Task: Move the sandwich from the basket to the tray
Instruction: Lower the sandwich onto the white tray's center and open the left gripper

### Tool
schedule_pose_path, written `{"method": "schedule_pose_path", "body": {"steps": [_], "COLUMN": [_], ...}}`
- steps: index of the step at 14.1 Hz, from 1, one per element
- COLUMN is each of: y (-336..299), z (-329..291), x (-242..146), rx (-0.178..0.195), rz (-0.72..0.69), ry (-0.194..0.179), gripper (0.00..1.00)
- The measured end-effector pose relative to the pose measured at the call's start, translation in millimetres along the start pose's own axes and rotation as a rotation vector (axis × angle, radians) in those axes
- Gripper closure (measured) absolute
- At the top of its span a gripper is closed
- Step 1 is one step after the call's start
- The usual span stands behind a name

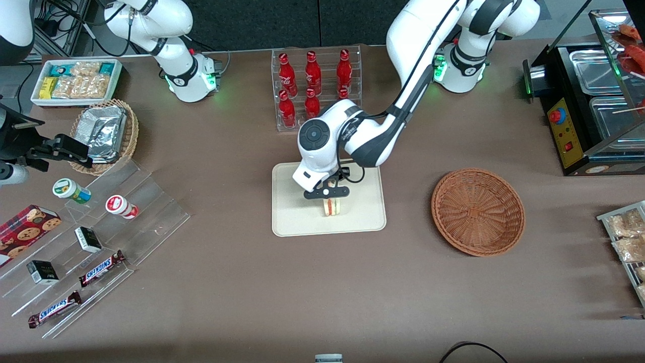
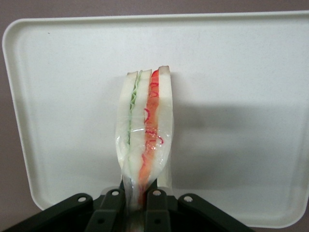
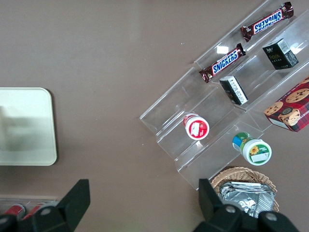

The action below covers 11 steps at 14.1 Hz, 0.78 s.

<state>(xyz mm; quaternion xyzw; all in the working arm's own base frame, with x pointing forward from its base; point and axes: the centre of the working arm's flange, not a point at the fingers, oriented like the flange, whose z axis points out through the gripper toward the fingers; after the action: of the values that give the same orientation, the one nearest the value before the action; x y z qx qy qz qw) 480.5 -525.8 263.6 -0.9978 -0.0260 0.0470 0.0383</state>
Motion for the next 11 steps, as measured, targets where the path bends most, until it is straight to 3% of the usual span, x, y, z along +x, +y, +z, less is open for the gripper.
{"method": "schedule_pose_path", "body": {"steps": [7, 11], "y": [5.0, 4.7], "z": [16.9, 23.4], "x": [-3.7, -2.6], "rx": [0.017, 0.024], "rz": [0.009, 0.007], "ry": [-0.013, -0.018], "gripper": [0.86, 0.51]}}
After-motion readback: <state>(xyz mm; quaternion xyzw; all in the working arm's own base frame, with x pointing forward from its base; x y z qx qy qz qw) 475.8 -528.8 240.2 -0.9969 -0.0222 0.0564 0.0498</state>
